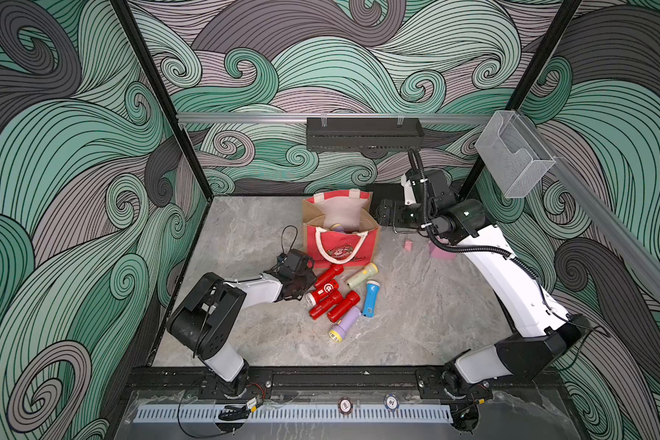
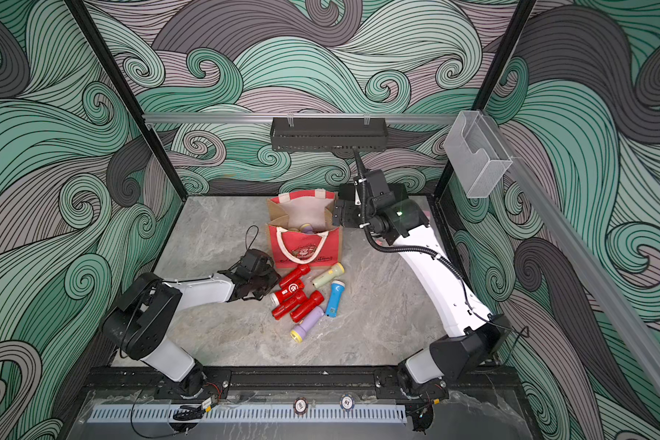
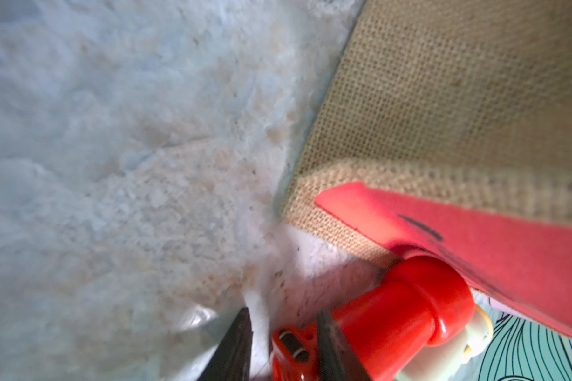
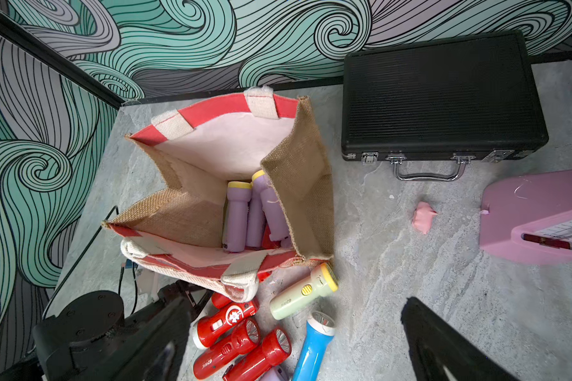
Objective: Put the flashlights into the tote bags
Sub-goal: Pick up the flashlight from the center of the board.
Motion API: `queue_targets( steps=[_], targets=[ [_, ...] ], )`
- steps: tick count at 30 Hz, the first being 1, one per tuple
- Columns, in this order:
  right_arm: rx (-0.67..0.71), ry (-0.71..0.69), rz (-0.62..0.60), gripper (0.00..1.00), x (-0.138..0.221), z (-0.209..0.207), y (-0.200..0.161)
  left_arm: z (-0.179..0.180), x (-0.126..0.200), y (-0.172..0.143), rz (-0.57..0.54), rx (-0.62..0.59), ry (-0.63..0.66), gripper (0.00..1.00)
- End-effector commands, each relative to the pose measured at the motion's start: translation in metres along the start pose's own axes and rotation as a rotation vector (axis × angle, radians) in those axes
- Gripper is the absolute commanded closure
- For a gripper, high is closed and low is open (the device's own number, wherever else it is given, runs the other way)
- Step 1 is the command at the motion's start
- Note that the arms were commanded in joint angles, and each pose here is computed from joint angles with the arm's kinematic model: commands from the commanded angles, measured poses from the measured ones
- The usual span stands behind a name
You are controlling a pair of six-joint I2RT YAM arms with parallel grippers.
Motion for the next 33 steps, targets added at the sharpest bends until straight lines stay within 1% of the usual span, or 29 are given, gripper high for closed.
queue_targets(
  steps=[1, 4, 8, 14, 15, 20, 22, 25, 27, 29, 31, 33],
  targets=[
    [-0.029, 0.002, -0.018, 0.01, 0.001, -0.004, 0.003, 0.022, 0.004, -0.024, 0.117, -0.049, 0.083, 0.64],
    [-0.042, -0.016, -0.016, 0.0, 0.003, -0.014, 0.001, 0.024, 0.01, -0.029, 0.153, -0.099, 0.1, 0.64],
    [-0.072, -0.038, -0.009, 0.0, 0.004, -0.027, -0.003, 0.027, 0.023, -0.03, 0.196, -0.15, 0.159, 0.64],
    [-0.082, -0.038, -0.006, 0.0, 0.005, -0.03, -0.003, 0.027, 0.041, -0.03, 0.192, -0.189, 0.153, 0.63],
    [-0.083, -0.036, -0.005, 0.0, 0.005, -0.031, -0.003, 0.023, 0.05, -0.027, 0.172, -0.198, 0.133, 0.62],
    [-0.092, -0.041, -0.004, 0.0, 0.007, -0.034, -0.007, 0.026, 0.068, -0.028, 0.152, -0.201, 0.154, 0.62],
    [-0.096, -0.037, 0.0, 0.01, 0.006, -0.035, -0.009, 0.026, 0.077, -0.027, 0.139, -0.221, 0.156, 0.58],
    [-0.106, -0.026, 0.002, 0.0, 0.006, -0.036, -0.012, 0.015, 0.088, -0.022, 0.127, -0.33, 0.107, 0.36],
    [-0.115, -0.026, 0.002, 0.01, 0.005, -0.037, -0.014, 0.006, 0.092, -0.017, 0.118, -0.388, 0.063, 0.29],
    [-0.122, -0.023, 0.009, 0.0, 0.006, -0.038, -0.016, -0.002, 0.091, -0.014, 0.131, -0.448, 0.021, 0.26],
    [-0.131, -0.02, 0.017, 0.0, 0.005, -0.039, -0.019, -0.009, 0.088, -0.011, 0.16, -0.483, 0.016, 0.26],
    [-0.146, -0.018, 0.031, 0.0, 0.006, -0.042, -0.024, -0.018, 0.083, -0.008, 0.178, -0.52, -0.017, 0.26]
  ],
)
Point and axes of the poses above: each gripper's point midway between its finger pads, its own x axis back along the fingers, its own z axis along the line the jaws close on, y = z × x, the point moved 10 cm from there along x, back along the fingers, and after that the axes turned 14 degrees about -x, right-handed, at the moved point
